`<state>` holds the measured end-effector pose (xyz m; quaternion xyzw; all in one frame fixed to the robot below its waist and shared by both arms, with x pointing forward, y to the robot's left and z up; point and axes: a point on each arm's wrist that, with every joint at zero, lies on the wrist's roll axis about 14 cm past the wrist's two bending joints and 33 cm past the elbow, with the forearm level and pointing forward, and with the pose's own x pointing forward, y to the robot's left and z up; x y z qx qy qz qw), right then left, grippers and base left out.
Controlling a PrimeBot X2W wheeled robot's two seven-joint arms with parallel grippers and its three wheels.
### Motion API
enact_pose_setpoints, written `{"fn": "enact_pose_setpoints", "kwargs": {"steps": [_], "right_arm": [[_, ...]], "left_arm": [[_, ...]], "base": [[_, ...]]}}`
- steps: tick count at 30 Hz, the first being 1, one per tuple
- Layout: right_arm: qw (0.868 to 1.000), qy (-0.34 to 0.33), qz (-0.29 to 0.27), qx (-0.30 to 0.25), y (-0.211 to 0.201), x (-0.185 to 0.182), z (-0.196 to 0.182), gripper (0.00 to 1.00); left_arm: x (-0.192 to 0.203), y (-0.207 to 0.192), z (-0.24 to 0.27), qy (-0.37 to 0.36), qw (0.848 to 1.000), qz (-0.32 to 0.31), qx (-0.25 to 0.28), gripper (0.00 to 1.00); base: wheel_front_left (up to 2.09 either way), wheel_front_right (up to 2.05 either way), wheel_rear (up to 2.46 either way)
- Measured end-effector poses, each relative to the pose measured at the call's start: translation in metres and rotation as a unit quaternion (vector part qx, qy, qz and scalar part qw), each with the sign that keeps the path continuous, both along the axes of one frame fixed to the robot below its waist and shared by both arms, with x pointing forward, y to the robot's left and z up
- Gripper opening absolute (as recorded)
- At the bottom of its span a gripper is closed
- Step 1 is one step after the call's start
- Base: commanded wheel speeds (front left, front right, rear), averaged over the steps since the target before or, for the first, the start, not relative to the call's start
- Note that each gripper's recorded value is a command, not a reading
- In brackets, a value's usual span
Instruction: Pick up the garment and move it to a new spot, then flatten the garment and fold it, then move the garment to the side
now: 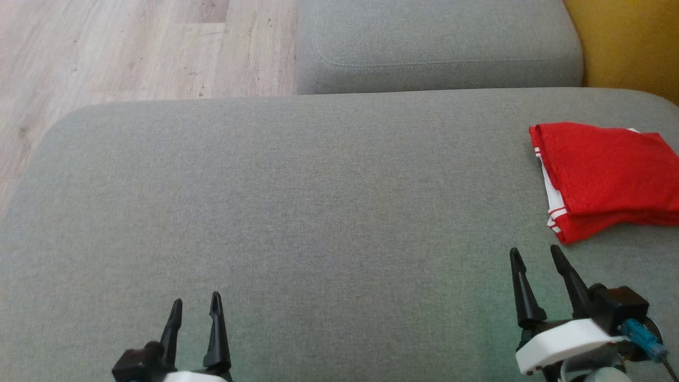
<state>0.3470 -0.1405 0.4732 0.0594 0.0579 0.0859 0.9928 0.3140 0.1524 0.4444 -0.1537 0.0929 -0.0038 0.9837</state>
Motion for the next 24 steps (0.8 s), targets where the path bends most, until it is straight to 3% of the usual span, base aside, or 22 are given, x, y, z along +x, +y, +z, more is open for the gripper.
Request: {"fn": "enact_pose_setpoints", "kwargs": {"steps": [15, 16, 24], "right_arm": [[1.000, -0.001, 0.009, 0.005, 0.007, 0.000, 0.000, 1.00], [1.000, 0.004, 0.010, 0.005, 0.007, 0.000, -0.003, 0.00], [0.997, 0.070, 0.003, 0.017, 0.005, -0.020, -0.043, 0.00]], "left_arm": [[-0.002, 0.001, -0.005, 0.014, 1.000, 0.000, 0.009, 1.00], [-0.003, 0.001, -0.008, 0.018, 1.000, 0.000, 0.010, 0.00], [-0.026, 0.000, -0.044, 0.083, 0.997, 0.006, 0.001, 0.00]], "base": [[0.00, 0.00, 0.00], [0.00, 0.00, 0.00], [0.00, 0.00, 0.00]]}}
